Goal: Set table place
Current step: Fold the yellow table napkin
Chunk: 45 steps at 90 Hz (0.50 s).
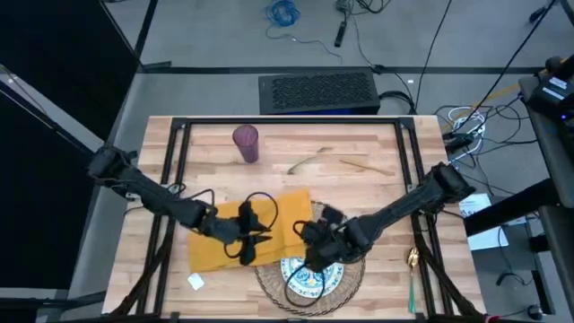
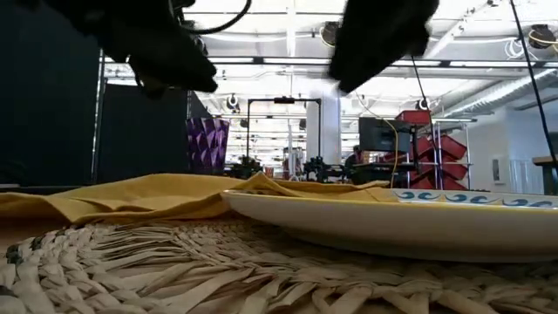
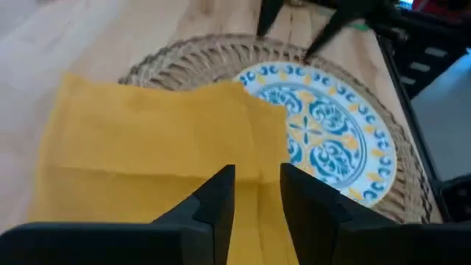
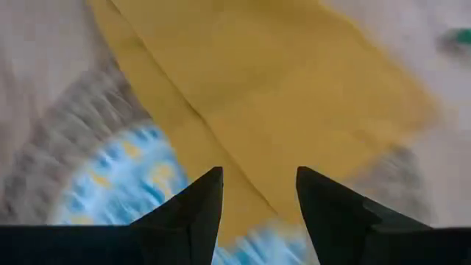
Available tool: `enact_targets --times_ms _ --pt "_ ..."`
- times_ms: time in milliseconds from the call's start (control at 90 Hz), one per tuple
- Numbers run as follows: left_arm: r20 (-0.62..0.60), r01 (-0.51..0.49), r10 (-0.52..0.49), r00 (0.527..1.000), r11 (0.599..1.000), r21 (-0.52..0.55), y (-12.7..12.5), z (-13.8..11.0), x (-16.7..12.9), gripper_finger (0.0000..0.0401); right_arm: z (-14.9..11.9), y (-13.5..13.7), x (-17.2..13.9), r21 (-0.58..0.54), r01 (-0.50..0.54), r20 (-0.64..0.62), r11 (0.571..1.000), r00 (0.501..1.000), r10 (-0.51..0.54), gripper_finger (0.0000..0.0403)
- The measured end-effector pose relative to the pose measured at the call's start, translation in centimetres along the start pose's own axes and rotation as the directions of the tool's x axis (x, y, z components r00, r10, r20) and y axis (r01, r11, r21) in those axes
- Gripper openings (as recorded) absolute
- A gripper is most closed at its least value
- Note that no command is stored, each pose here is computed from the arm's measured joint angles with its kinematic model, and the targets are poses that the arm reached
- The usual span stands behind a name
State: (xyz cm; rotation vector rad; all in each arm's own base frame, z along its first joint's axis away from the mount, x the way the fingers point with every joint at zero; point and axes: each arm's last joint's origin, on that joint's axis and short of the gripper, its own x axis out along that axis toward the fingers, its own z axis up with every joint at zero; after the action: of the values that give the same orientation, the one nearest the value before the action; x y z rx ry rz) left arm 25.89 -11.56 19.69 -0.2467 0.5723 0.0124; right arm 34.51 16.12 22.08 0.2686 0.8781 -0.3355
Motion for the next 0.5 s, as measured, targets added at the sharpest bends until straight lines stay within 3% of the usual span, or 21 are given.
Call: enact_targets --times_ms 144,322,500 --pt "-0.018 -0.026 0.027 0.999 0.999 0.026 -0.4 -0.6 -0.2 0.0093 -2.1 -1.2 1.9 -0.018 0.072 -0.050 0.997 0.996 -0.073 0.0160" --pt "-0.021 -0.034 0.036 0.999 0.997 0.065 -0.6 -0.8 -0.4 0.0093 -3.6 -1.6 1.8 -0.080 0.115 -0.115 0.990 0.986 -0.124 0.0150" --pt "-0.008 -0.073 0.075 0.997 0.988 0.133 -0.4 -0.8 -0.3 0.0093 -4.2 -1.9 1.9 -0.047 0.107 -0.175 0.993 0.978 -0.113 0.0133"
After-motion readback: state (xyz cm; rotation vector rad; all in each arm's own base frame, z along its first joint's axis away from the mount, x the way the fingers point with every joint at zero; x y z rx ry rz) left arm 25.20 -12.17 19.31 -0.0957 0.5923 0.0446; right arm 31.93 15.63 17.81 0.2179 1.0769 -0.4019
